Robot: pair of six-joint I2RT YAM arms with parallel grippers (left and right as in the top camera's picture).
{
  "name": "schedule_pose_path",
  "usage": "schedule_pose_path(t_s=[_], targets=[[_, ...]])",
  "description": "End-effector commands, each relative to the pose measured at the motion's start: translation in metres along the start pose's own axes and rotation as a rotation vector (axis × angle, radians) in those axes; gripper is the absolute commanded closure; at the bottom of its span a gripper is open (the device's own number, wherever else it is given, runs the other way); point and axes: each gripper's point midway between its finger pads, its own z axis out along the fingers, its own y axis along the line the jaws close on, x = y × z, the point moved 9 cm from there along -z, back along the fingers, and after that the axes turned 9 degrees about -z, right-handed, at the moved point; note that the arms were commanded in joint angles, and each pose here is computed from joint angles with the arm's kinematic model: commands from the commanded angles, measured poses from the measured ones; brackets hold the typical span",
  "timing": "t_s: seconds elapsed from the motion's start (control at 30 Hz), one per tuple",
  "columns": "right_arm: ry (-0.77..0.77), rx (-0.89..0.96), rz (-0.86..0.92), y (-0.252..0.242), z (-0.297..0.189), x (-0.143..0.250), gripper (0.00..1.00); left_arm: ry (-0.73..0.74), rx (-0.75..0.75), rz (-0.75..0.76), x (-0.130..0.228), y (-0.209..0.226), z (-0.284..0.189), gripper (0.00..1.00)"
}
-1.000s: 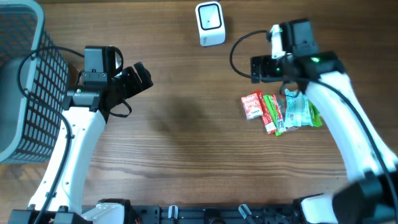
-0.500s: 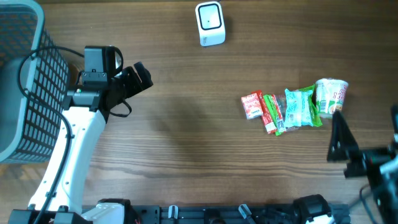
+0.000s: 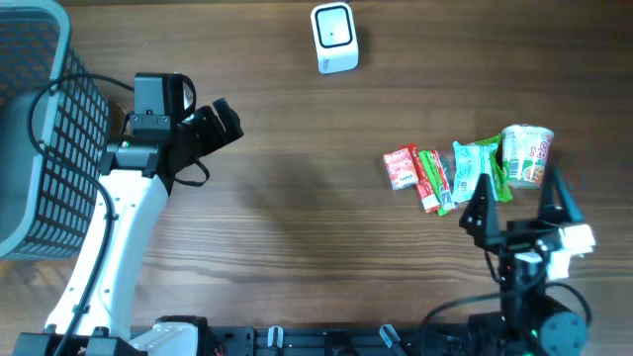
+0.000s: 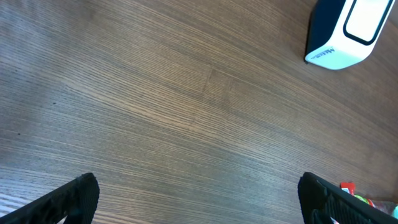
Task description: Scan the item barcode
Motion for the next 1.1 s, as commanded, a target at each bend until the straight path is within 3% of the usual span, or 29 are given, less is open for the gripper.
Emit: schedule_pose_path(t_s=[0.0, 0.2, 0.73, 0.83, 0.97, 1.0, 1.07], targets=[[0.070, -0.007, 0.103, 0.000, -0.005, 0.037, 0.00, -0.013, -0.004, -0.001, -0.002, 0.001, -0.002, 0.00], [0.426, 0.009, 0.124, 0.001, -0.020, 0.098, 0.00, -0.013, -0.004, -0.001, -0.002, 0.001, -0.002, 0.00], [0.434, 0.011, 0.127, 0.001, -0.020, 0.100, 0.00, -0.022, 0.004, 0.001, -0.002, 0.000, -0.006, 0.00], [0.435, 0.011, 0.127, 0.001, -0.020, 0.100, 0.00, -0.098, 0.069, 0.015, -0.001, -0.006, -0.037, 0.00], [0.434, 0.011, 0.127, 0.001, -0.020, 0.100, 0.00, -0.352, 0.272, 0.044, 0.013, -0.006, -0.139, 0.00], [0.434, 0.011, 0.127, 0.001, -0.020, 0.100, 0.00, -0.472, 0.340, 0.048, 0.025, 0.001, -0.180, 0.00], [0.435, 0.011, 0.127, 0.001, -0.020, 0.100, 0.00, -0.570, 0.413, 0.056, 0.040, 0.010, -0.214, 0.00]])
